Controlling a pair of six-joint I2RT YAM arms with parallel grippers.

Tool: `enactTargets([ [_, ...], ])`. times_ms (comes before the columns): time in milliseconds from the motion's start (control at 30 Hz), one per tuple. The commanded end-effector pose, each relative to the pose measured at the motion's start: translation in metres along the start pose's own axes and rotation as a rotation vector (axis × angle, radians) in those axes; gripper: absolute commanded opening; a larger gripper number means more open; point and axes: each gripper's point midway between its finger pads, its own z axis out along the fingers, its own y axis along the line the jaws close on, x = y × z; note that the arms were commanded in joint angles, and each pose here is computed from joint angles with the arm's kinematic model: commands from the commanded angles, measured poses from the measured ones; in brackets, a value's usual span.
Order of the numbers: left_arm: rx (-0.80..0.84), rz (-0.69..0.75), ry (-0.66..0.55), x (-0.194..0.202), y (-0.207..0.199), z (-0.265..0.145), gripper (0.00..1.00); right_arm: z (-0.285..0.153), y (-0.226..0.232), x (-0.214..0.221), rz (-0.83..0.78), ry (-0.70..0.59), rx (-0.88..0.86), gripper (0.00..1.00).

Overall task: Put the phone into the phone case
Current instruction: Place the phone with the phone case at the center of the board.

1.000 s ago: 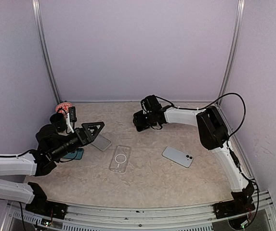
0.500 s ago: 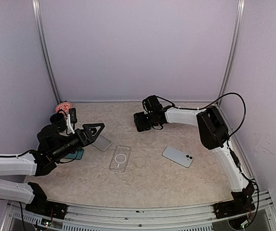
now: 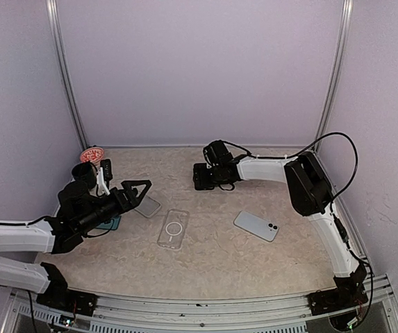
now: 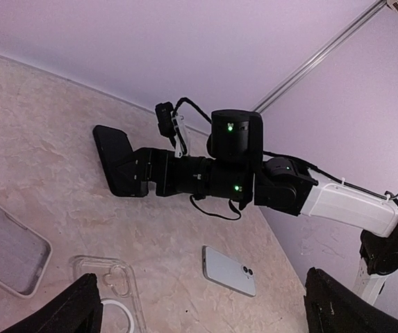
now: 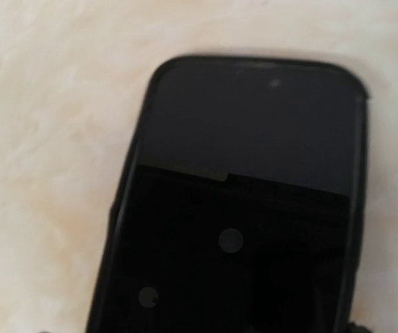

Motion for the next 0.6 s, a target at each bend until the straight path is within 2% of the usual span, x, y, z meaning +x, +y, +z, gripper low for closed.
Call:
enactTargets([
  [0, -0.03, 0.0, -0.013, -0.004, 0.002, 0.004, 0.99, -0.018, 0.01, 0.002, -0.027, 0.012, 0.002, 0.9],
  [167, -0.06, 0.007, -0.029, -0.005, 0.009, 0.003, 0.99, -0.033, 0.005, -0.007, -0.052, -0.01, 0.031, 0.92],
  [300, -0.075, 0.018, -0.016, -0.002, 0.013, 0.004, 0.99, -0.062, 0.003, -0.025, -0.087, -0.06, 0.05, 0.99],
  [433, -0.073, 0.042, 0.022, 0.007, 0.015, 0.006, 0.99, -0.097, 0.006, -0.037, -0.135, -0.095, 0.022, 0.99],
  [567, -0.065, 0.052, 0.051, 0.014, 0.015, 0.008, 0.99, -0.121, 0.01, -0.027, -0.175, -0.068, -0.03, 0.99],
])
